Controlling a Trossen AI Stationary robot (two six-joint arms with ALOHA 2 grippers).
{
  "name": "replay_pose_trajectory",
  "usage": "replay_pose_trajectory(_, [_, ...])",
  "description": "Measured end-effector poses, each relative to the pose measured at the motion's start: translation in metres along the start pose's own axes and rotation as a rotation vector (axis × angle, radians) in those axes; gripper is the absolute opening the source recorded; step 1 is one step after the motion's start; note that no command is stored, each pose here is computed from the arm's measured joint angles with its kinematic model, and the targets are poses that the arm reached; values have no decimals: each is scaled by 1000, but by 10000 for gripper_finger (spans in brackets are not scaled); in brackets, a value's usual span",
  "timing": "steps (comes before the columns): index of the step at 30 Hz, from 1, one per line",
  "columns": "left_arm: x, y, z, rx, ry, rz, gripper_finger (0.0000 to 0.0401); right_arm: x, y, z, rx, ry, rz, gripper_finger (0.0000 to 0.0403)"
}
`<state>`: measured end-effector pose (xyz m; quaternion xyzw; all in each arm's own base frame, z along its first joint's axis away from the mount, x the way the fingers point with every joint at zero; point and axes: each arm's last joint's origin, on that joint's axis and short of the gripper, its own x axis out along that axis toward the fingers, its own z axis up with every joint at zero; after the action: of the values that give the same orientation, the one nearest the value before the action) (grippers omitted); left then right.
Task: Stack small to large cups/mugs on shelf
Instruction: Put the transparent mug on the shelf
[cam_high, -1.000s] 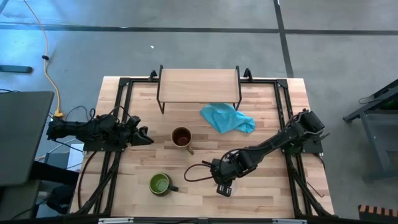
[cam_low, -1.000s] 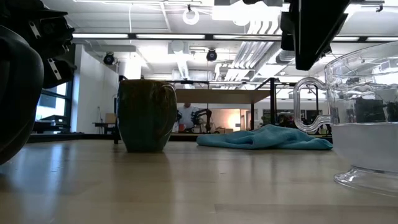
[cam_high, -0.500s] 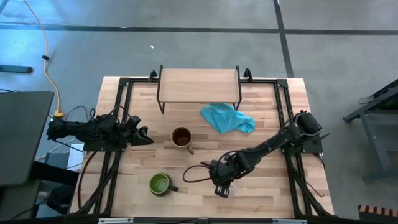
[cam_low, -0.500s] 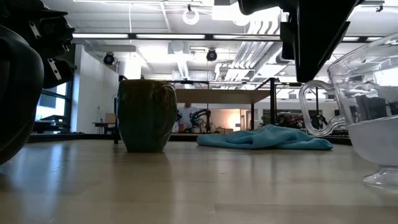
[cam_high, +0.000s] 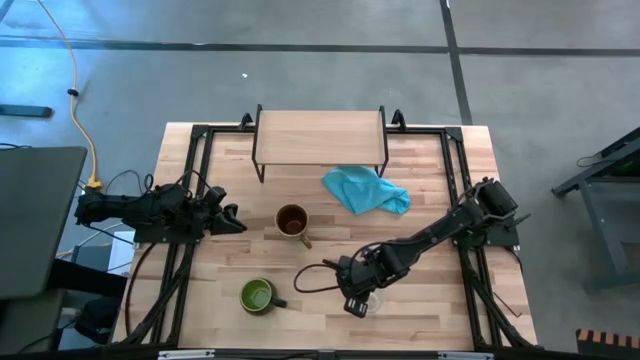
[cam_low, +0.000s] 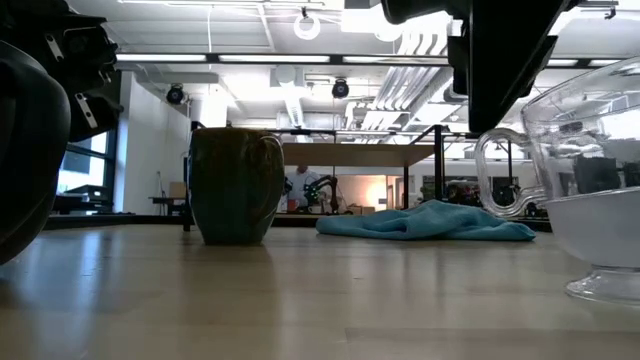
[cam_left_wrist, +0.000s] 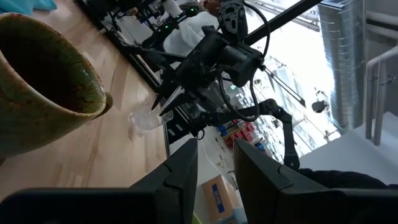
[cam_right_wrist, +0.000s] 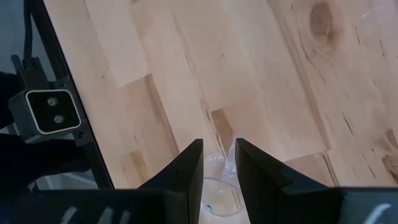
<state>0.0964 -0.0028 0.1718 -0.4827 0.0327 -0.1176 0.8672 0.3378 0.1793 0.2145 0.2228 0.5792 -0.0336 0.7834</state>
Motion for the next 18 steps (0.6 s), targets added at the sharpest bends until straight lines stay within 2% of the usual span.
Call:
replay_pose_trajectory(8, [0, 0, 0, -3, 6, -4, 90, -15, 14, -1, -36, -53, -41, 83])
replay_pose_trajectory(18, [0, 0, 0, -2, 6, -5, 90, -17, 12, -8, -1, -10, -88, 83])
